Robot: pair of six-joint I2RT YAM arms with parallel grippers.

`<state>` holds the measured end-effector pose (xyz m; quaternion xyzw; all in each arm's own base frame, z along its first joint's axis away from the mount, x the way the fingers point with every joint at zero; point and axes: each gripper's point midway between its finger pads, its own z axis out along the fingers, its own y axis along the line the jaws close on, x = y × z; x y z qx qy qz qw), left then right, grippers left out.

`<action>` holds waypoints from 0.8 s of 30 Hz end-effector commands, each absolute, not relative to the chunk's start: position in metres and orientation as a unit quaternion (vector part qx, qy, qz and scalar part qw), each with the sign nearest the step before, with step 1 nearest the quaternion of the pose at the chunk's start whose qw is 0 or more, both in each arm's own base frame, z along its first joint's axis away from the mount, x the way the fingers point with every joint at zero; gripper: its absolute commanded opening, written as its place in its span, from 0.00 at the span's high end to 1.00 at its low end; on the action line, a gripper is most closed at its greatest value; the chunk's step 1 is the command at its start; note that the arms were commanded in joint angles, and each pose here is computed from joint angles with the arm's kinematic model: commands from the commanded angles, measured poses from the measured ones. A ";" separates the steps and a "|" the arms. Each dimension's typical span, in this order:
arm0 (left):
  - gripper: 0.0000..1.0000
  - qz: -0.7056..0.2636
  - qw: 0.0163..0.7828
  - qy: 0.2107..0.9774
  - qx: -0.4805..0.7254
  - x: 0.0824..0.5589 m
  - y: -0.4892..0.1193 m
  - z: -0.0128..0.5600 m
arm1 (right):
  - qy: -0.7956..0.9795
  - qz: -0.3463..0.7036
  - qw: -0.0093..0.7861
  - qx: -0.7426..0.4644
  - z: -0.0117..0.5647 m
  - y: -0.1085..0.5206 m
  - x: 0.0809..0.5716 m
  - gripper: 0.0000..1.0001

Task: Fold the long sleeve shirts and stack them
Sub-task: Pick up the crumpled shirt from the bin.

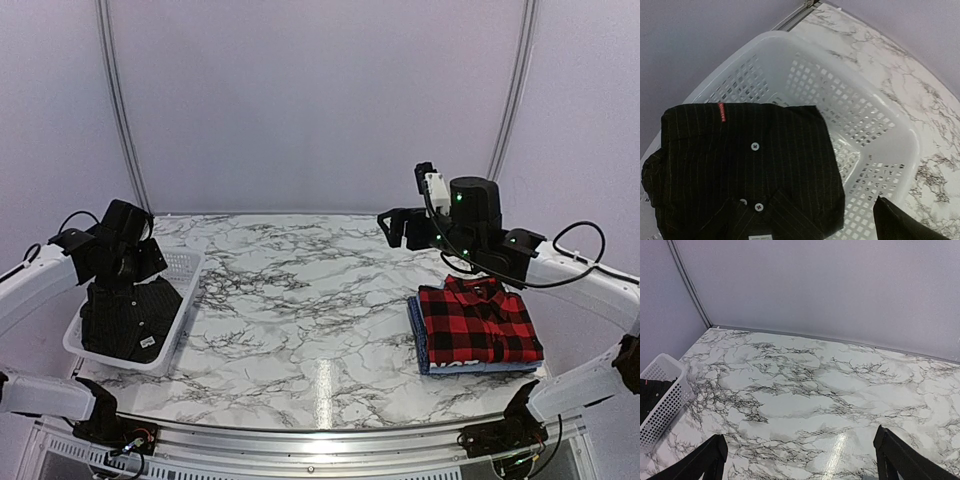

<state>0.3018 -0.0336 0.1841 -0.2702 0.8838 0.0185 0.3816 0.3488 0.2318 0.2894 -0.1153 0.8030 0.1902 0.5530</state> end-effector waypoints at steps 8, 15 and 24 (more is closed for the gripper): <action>0.01 0.081 0.229 0.905 -0.350 0.271 0.012 0.077 | 0.786 0.229 0.557 -0.138 0.293 0.243 0.343 0.02; 0.07 0.067 0.195 0.907 -0.368 0.269 0.011 0.035 | 0.784 0.232 0.558 -0.139 0.292 0.243 0.340 0.02; 0.75 0.056 0.197 0.907 -0.368 0.272 0.010 0.022 | 0.782 0.242 0.557 -0.144 0.295 0.244 0.337 0.01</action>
